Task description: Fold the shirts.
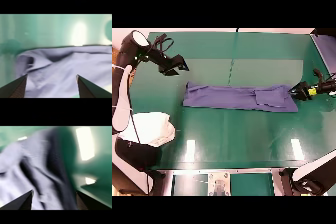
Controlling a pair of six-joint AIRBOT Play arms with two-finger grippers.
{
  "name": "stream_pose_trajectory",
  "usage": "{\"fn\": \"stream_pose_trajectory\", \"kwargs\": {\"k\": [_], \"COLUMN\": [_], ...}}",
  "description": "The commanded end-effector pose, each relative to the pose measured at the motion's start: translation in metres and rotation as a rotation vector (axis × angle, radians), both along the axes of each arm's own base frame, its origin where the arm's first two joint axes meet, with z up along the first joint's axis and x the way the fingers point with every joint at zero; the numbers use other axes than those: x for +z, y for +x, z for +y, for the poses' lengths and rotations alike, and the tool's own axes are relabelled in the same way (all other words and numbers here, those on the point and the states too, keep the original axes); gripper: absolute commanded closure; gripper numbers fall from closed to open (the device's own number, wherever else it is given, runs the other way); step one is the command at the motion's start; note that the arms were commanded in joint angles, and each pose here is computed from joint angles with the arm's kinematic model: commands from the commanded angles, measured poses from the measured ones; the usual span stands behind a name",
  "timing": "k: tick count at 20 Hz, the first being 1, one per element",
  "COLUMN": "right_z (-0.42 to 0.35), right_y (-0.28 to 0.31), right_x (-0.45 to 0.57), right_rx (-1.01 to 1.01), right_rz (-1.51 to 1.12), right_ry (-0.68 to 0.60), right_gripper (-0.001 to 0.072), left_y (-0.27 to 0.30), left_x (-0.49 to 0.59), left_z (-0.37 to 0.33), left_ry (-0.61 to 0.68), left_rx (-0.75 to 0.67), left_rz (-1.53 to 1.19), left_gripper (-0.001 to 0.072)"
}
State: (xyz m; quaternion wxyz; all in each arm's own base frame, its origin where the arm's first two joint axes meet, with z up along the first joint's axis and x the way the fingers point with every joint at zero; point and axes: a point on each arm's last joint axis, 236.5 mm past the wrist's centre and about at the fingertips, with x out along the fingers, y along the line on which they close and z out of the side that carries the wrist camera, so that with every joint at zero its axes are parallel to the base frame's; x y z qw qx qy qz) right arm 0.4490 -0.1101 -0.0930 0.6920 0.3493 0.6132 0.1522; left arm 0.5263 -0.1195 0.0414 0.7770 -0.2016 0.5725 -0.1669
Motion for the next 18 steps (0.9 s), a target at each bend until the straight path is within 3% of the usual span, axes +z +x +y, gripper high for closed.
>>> {"fn": "stream_pose_trajectory", "kwargs": {"k": [1, 4, 5, 6, 7, 8, 9, 13, 18], "right_z": [0.036, 0.061, 0.064, 0.064, 0.062, 0.061, 0.059, 0.054, 0.060], "right_y": [-0.002, 0.002, 0.004, 0.007, 0.010, 0.012, 0.013, 0.025, 0.011], "right_x": [-0.015, -0.015, -0.014, -0.012, -0.008, -0.002, 0.006, 0.060, 0.152], "right_rx": [0.089, 0.145, 0.156, 0.161, 0.155, 0.157, 0.162, 0.152, 0.144], "right_rz": [0.013, 0.015, 0.012, 0.003, -0.001, -0.004, -0.007, -0.065, -0.145], "right_ry": [0.100, 0.097, 0.090, 0.083, 0.080, 0.079, 0.077, 0.036, -0.022], "right_gripper": [0.0098, 0.0101, 0.0198, 0.0460, 0.0570, 0.0694, 0.0692, 0.0693, 0.0693], "left_y": [-0.004, -0.006, -0.007, -0.009, -0.010, -0.009, -0.006, 0.007, -0.039], "left_x": [0.014, 0.016, 0.016, 0.017, 0.017, 0.019, 0.021, 0.022, -0.057], "left_z": [-0.022, -0.035, -0.045, -0.054, -0.065, -0.077, -0.088, -0.159, -0.305], "left_ry": [-0.105, -0.117, -0.114, -0.110, -0.109, -0.108, -0.104, -0.128, -0.154], "left_rx": [-0.035, -0.061, -0.087, -0.114, -0.133, -0.154, -0.176, -0.197, -0.333], "left_rz": [-0.003, -0.012, -0.023, -0.035, -0.045, -0.071, -0.113, -0.246, -0.249], "left_gripper": [0.0011, 0.0011, 0.0012, 0.0013, 0.0030, 0.0340, 0.0651, 0.0677, 0.0677]}}
